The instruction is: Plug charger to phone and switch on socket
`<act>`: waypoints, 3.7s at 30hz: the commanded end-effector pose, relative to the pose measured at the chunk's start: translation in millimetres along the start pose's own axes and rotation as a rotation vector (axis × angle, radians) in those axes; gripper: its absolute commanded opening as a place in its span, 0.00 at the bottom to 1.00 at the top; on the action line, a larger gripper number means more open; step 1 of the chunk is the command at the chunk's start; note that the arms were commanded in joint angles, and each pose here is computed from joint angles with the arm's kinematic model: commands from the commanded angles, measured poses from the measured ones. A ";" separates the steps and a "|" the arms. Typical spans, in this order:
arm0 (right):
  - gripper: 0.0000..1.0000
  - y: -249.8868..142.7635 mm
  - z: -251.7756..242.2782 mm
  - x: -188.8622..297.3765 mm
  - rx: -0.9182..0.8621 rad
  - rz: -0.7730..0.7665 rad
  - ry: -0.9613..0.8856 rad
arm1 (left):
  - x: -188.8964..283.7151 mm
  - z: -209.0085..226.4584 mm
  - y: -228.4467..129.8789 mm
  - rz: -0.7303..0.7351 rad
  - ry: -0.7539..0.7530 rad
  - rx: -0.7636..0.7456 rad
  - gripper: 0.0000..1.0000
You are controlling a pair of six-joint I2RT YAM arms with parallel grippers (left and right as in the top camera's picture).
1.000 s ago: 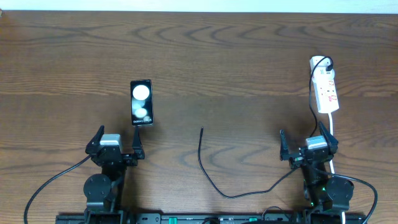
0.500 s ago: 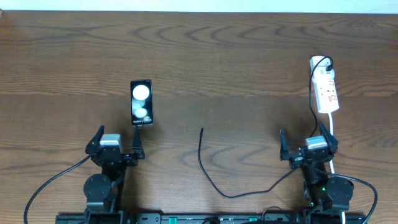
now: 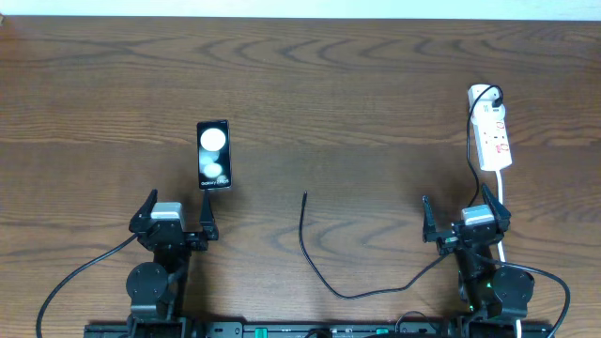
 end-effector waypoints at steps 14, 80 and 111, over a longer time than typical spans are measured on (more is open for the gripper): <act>0.99 -0.5 0.3 0.2 0.003 0.001 -0.003 | -0.7 1.2 -10.8 0.051 0.024 -0.047 0.92; 0.99 -0.6 0.3 0.2 0.003 0.001 -0.003 | -115.3 23.2 191.7 0.782 -0.098 -0.026 0.92; 0.99 -0.6 0.3 0.2 0.003 0.002 -0.003 | -215.8 3.4 76.5 1.299 -0.209 0.109 0.97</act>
Point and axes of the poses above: each gripper's point midway between its finger pads, its own x axis back along the fingers, its own z axis along the line the jaws close on, y = z × x, the point moved 10 cm from there along x, back along the fingers, and after that the axes turned 7 degrees about -x, right-handed, at the moved point
